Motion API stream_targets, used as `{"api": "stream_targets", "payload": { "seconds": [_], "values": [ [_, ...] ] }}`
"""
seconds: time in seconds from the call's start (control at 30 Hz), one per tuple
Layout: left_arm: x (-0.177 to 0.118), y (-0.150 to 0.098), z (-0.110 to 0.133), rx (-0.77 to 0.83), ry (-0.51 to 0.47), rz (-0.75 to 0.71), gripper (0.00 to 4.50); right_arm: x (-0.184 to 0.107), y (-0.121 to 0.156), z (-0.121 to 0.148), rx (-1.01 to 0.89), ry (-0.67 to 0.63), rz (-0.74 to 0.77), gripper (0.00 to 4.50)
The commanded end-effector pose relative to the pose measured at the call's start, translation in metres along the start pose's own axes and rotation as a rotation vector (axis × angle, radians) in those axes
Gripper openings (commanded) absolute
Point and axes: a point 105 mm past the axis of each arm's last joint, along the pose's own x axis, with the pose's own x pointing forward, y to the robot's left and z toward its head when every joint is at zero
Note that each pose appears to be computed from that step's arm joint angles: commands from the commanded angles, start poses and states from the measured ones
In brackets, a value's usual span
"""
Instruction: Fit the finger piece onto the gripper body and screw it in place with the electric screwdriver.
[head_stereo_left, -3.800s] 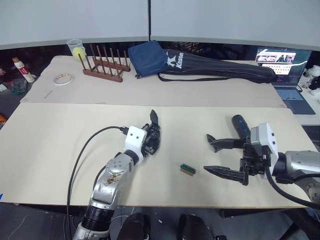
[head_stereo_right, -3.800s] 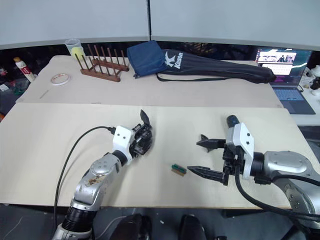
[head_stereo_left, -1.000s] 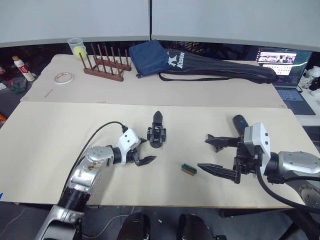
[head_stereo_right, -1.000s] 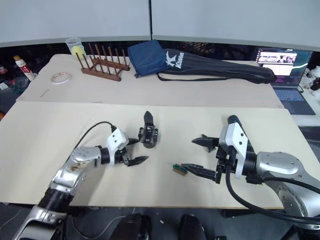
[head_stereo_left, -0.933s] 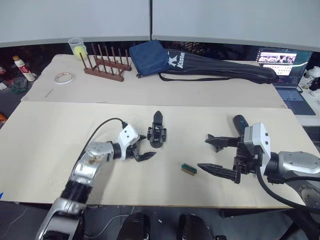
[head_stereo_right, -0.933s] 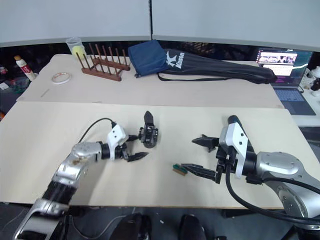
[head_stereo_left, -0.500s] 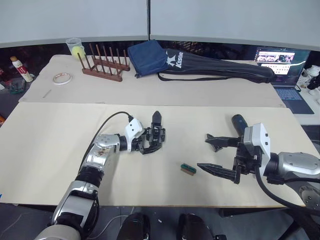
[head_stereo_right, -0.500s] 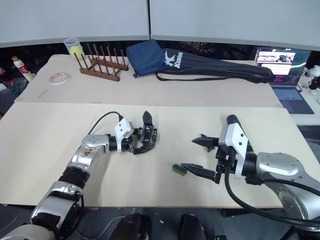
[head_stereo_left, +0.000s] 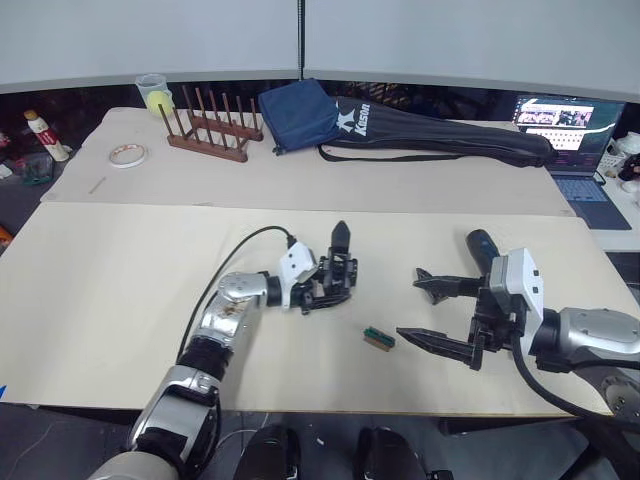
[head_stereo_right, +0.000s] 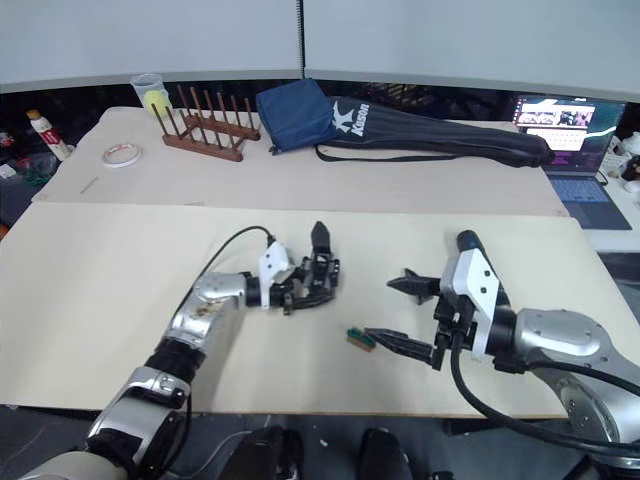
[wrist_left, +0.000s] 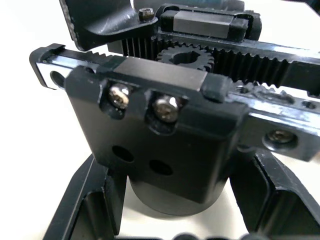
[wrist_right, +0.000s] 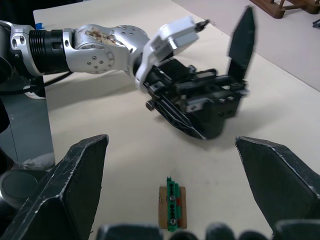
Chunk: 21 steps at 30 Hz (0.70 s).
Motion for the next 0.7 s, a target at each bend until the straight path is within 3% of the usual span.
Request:
{"api": "stream_targets", "payload": {
  "seconds": [0.03, 0.4, 0.43, 0.5, 0.53, 0.7],
  "values": [
    [0.010, 0.007, 0.026, 0.079, -0.047, 0.033, 2.35, -0.004, 0.001, 0.011, -0.049, -0.027, -0.020, 4.50],
    [0.015, 0.001, 0.004, 0.023, 0.010, 0.031, 2.35, -0.005, 0.002, 0.008, -0.045, -0.026, -0.042, 4.50],
    [0.014, 0.001, 0.002, 0.018, 0.018, 0.033, 3.41, -0.005, 0.002, 0.008, -0.045, -0.026, -0.042, 4.50],
    [0.010, 0.001, -0.002, 0.013, 0.030, 0.034, 4.27, -0.005, 0.002, 0.008, -0.045, -0.026, -0.043, 4.50],
    [0.008, 0.001, -0.002, 0.010, 0.033, 0.035, 4.48, -0.005, 0.002, 0.008, -0.045, -0.026, -0.044, 4.50],
    [-0.002, -0.002, -0.002, -0.009, 0.032, 0.044, 4.48, -0.004, 0.001, 0.007, -0.044, -0.027, -0.041, 4.50]
  ]
}}
